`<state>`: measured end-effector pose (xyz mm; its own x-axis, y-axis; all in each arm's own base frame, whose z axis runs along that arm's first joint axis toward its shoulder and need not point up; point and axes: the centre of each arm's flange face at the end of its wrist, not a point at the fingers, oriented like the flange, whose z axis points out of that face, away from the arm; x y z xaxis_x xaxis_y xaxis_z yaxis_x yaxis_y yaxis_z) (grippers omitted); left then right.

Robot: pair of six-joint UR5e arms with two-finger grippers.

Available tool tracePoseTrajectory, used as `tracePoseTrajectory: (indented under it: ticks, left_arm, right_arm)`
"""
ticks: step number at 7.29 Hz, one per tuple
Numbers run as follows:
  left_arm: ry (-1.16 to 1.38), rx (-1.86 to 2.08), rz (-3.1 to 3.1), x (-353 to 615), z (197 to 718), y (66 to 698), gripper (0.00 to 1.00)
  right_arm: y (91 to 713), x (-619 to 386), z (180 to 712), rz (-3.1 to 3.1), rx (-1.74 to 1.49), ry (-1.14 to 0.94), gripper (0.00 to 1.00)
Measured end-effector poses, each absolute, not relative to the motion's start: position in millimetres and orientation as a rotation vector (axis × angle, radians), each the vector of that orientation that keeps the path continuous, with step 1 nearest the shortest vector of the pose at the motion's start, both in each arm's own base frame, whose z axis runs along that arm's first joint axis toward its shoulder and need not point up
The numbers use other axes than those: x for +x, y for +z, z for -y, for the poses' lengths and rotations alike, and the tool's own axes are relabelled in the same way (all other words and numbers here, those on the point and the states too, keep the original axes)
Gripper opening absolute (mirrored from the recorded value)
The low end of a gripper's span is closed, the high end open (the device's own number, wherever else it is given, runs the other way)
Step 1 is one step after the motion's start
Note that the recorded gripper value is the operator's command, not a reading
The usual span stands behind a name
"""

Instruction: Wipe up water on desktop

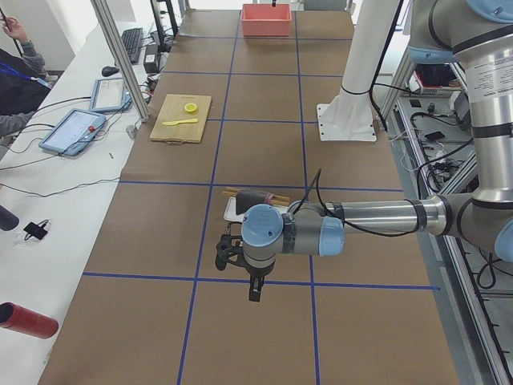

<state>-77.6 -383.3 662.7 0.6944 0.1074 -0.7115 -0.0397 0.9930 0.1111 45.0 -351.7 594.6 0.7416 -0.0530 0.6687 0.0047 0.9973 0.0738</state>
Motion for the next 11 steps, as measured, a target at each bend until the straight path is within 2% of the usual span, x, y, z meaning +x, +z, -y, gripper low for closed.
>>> tracePoseTrajectory:
  ticks: [4,7,11]
  left_arm:
    - [0.082,0.088,-0.799,-77.7,382.7,663.8,0.99]
    - [0.081,0.087,-0.798,-77.8,383.0,665.2,0.99]
    - [0.125,0.206,-0.786,-79.0,396.5,649.4,1.00]
  right_arm:
    - [585.3,45.6,351.9,0.728,0.088,-0.038,1.00]
    - [554.1,46.3,360.3,0.748,0.153,-0.048,1.00]
    - [555.6,44.9,359.7,0.783,0.149,-0.058,1.00]
